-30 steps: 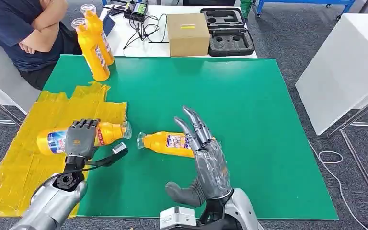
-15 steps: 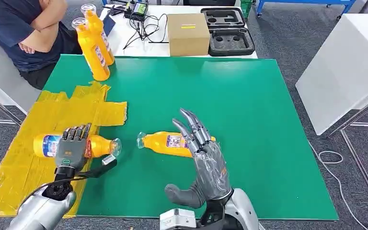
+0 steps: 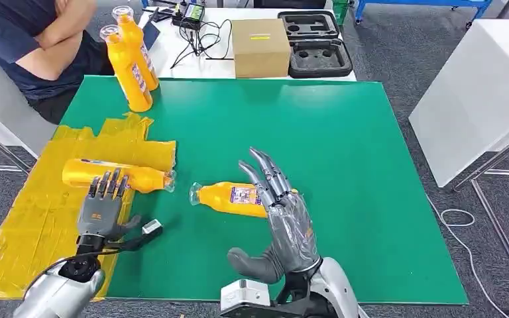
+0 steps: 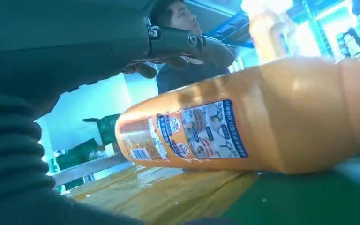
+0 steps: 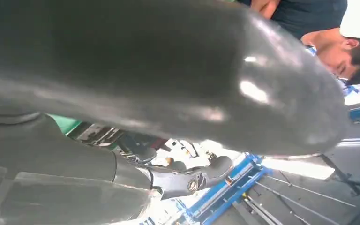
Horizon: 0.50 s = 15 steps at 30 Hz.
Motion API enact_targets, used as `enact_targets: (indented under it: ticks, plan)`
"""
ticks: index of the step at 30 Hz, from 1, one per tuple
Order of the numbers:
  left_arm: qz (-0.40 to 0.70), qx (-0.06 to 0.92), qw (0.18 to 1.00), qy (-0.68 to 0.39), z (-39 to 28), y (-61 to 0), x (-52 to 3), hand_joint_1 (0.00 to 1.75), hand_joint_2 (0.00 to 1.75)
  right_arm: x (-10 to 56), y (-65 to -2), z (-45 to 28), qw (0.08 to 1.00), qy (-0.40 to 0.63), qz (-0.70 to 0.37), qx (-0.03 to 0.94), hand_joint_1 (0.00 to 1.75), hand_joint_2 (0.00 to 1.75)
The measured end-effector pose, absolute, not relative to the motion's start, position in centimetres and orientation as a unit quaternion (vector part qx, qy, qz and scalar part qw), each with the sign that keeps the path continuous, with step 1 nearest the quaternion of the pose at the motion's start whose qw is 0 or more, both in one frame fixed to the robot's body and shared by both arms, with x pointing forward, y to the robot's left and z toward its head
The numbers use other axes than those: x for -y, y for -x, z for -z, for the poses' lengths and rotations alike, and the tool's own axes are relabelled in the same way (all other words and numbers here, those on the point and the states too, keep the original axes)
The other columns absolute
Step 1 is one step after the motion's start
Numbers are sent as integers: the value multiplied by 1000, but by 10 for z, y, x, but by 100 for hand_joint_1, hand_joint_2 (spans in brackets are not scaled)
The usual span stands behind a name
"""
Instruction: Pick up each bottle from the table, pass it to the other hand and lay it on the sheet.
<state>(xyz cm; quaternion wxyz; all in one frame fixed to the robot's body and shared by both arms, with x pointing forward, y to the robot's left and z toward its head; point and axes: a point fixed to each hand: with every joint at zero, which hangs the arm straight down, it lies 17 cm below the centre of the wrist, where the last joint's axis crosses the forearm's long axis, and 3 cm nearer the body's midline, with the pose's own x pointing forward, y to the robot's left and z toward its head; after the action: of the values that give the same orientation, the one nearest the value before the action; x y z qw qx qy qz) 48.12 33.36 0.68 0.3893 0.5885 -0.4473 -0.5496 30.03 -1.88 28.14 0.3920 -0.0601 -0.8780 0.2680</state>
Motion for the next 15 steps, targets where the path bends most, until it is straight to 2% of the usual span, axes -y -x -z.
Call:
enact_targets:
  ticks: [5, 8, 9, 11, 14, 15]
  plan:
    - [514, 500, 390, -578, -34, -485, -321, 0, 0, 20, -304, -279, 399, 68, -268, 874, 0, 0]
    - [450, 619, 379, -520, -86, -494, -291, 0, 0, 24, -310, -275, 406, 84, -270, 869, 0, 0]
    - [417, 651, 376, -511, -106, -496, -295, 0, 0, 25, -311, -275, 407, 86, -270, 868, 0, 175]
    - [310, 717, 392, -486, -136, -493, -318, 0, 0, 26, -315, -272, 412, 89, -271, 866, 0, 175]
    - [12, 748, 508, -427, -137, -475, -397, 0, 0, 25, -322, -264, 424, 96, -277, 857, 0, 175]
    - [-43, 751, 524, -399, -132, -469, -405, 0, 0, 24, -324, -260, 428, 99, -280, 854, 0, 175]
